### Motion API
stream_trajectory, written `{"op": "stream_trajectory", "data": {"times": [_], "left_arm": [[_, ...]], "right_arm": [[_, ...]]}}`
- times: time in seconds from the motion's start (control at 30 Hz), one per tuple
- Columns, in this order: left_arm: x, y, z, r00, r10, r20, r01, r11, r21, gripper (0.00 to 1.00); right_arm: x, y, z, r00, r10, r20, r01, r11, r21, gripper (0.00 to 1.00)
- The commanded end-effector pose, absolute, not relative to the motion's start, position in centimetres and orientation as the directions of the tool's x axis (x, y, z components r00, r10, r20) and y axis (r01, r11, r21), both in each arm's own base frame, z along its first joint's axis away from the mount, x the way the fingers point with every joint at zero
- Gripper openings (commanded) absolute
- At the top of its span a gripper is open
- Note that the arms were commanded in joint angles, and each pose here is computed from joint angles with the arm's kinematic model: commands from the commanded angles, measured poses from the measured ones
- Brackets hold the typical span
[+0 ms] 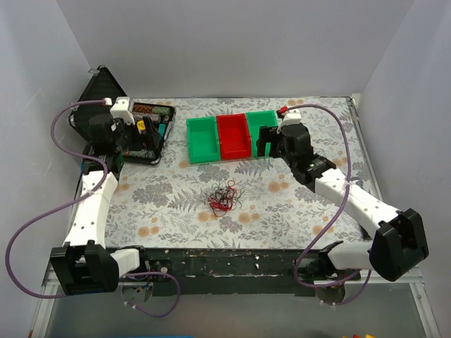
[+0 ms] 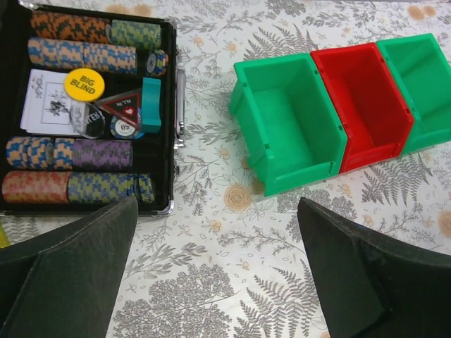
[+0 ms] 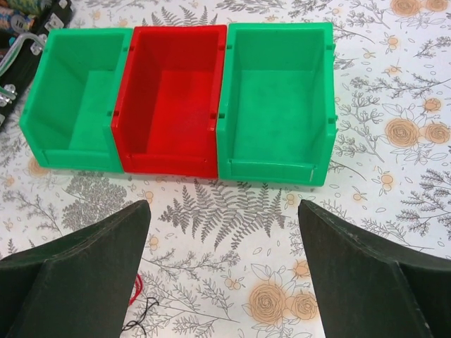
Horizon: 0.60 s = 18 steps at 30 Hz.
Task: Untangle the cables
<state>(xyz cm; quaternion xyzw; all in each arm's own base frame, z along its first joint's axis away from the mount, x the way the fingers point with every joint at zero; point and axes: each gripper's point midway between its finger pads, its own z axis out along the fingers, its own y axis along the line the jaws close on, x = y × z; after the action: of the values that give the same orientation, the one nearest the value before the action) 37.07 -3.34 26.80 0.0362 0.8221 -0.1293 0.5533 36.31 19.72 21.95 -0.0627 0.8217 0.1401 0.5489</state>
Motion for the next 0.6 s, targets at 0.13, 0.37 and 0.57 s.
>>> {"op": "stream_trajectory", "data": {"times": [0.13,0.37,0.57], "left_arm": [[39.3,-7.9,22.0,-0.429,-0.179,-0.886,0.27,0.91,-0.315,0.98],[43.9,-12.2,20.5,-0.375,-0.145,-0.916,0.31,0.911,-0.271,0.98],[48.8,-14.2,17.5,-0.438,-0.12,-0.891,0.273,0.927,-0.259,0.98]], "right_arm": [[36.1,20.8,21.0,-0.361,-0.026,-0.932,-0.27,0.96,0.078,0.95],[34.7,21.8,19.5,-0.372,-0.069,-0.926,-0.297,0.954,0.048,0.95],[34.5,22.1,19.1,-0.368,-0.087,-0.926,-0.302,0.953,0.031,0.93]]}}
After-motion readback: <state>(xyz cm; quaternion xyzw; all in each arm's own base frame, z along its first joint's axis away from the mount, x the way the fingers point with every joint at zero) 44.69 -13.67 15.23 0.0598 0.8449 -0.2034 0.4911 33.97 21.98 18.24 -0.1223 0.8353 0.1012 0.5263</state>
